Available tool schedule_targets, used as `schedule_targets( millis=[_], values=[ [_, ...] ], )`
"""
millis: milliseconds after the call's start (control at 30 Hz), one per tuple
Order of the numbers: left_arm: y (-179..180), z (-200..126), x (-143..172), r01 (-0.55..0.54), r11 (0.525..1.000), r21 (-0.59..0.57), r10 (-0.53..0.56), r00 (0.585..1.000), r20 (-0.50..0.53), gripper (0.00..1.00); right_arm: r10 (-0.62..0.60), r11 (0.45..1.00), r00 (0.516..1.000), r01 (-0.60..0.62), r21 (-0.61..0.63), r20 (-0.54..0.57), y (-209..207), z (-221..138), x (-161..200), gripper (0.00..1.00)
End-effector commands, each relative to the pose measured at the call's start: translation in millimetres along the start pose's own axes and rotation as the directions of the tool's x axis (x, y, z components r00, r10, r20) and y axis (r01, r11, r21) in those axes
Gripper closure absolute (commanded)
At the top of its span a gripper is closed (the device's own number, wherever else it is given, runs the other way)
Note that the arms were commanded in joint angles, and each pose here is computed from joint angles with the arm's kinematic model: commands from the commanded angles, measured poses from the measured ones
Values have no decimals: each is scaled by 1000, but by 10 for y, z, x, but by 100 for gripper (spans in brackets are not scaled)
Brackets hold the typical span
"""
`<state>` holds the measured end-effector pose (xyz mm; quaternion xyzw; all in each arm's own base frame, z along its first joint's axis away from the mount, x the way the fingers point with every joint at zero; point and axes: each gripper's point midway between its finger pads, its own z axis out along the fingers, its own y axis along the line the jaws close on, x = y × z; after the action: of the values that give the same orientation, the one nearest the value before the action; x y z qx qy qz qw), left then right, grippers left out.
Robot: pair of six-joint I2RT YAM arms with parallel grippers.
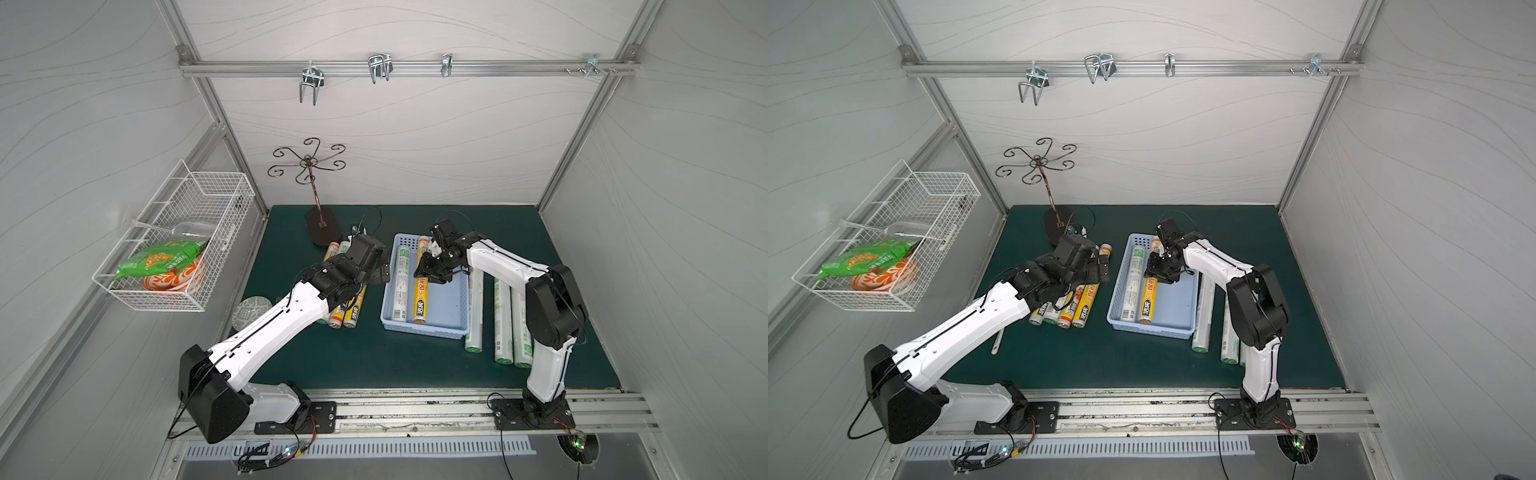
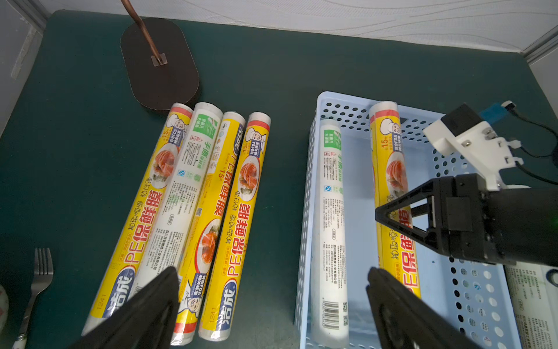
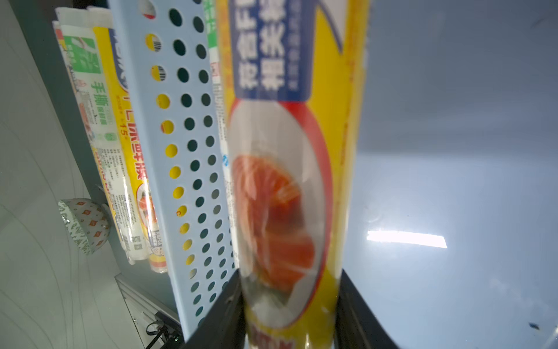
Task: Put the plastic wrap into the basket
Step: Place the plastic wrap in the basket.
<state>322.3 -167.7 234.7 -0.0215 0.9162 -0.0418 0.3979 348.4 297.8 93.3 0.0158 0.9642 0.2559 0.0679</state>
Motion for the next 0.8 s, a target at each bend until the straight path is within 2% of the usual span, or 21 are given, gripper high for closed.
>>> schedule_targets(
  millis=[0,200,400,600,767],
  values=[
    [48,-70,-104,17,1000,-8,-16,999,41,0,12,1000,1000,-12,11,16,-48,155,-29,59],
    [50,-67,-91,17,1000,-7,-17,999,37,0,5,1000,1000,-5,29,15,-85,311,-45,57],
    [52,-50,-69,15,1000,-11,-14,999,30,0,-15,999,1000,15,34,-20,-72,417,-2,47],
    [74,-21,-26,12,1000,-21,-12,1000,17,0,-69,997,998,69,42,-1,-7,184,-22,32],
    [119,24,13,20,999,-28,-20,1000,0,0,-93,996,995,93,9,31,44,-191,-36,31]
  ],
)
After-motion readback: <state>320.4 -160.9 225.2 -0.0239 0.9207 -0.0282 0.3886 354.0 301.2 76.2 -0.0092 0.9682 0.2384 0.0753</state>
